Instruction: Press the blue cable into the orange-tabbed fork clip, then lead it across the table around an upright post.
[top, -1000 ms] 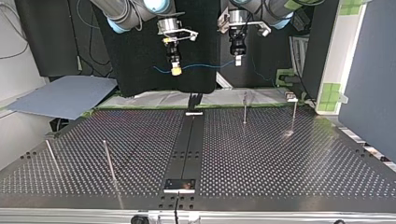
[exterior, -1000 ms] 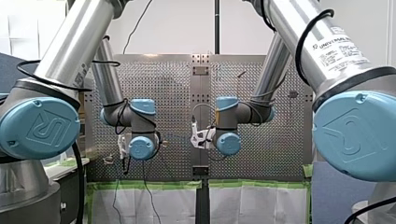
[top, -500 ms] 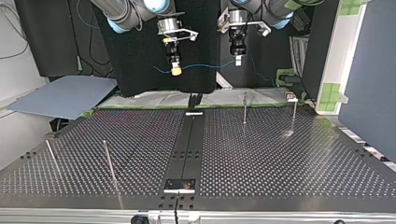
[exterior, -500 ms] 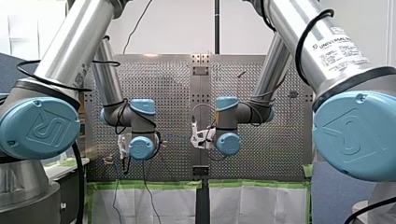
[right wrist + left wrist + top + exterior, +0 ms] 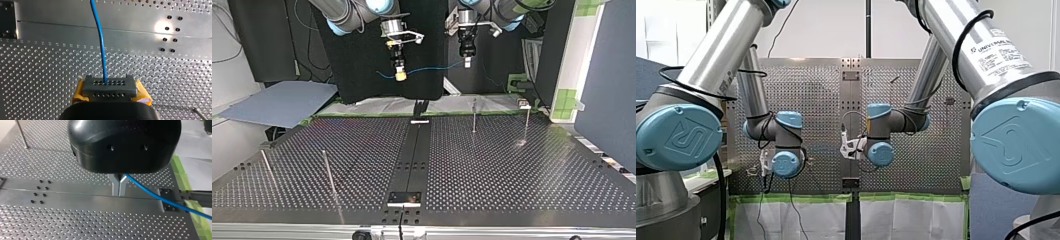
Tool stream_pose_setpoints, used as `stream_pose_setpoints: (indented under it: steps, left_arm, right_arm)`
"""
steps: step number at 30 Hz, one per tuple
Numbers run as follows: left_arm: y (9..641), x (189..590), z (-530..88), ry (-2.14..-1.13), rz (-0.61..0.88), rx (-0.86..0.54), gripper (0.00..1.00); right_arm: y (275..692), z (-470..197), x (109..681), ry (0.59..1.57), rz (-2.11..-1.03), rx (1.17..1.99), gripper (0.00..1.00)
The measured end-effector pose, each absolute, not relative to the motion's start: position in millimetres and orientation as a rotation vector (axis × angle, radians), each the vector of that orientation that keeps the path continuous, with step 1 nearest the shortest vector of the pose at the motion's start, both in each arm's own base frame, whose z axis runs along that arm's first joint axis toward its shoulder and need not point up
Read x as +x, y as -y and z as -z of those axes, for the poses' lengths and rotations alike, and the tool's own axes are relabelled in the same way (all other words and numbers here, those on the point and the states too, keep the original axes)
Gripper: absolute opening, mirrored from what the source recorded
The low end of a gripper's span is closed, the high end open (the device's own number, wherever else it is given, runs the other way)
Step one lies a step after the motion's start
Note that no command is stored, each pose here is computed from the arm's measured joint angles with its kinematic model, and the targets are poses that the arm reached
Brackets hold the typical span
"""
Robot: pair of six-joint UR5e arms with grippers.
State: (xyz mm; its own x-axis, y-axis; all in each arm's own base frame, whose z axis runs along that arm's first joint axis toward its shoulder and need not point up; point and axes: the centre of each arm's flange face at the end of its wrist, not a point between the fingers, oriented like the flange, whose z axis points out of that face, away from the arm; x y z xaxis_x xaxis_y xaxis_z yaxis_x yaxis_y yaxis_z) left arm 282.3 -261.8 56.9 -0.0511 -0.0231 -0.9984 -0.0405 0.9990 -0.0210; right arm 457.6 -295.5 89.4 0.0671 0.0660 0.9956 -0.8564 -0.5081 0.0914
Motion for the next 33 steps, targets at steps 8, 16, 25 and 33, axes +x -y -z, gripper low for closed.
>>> stream_pose_setpoints:
  steps: [8, 16, 25, 33]
  left_arm:
    - [261.4, 281.7, -54.5, -1.628, -0.017, -0.046, 0.00]
    - [261.3, 281.6, -54.4, -1.628, -0.017, -0.046, 0.00]
    - [261.3, 281.6, -54.4, -1.628, -0.017, -0.046, 0.00]
    - [261.3, 281.6, -54.4, -1.628, -0.017, -0.046, 0.00]
  right_arm:
    - [295.6, -89.4, 457.6, 0.809, -1.543, 1.590, 0.00]
    - [295.5, -89.3, 457.7, 0.809, -1.543, 1.590, 0.00]
    - [289.1, -69.7, 477.9, 0.789, -1.515, 1.642, 0.00]
    - [287.2, -46.6, 478.5, 0.794, -1.485, 1.681, 0.00]
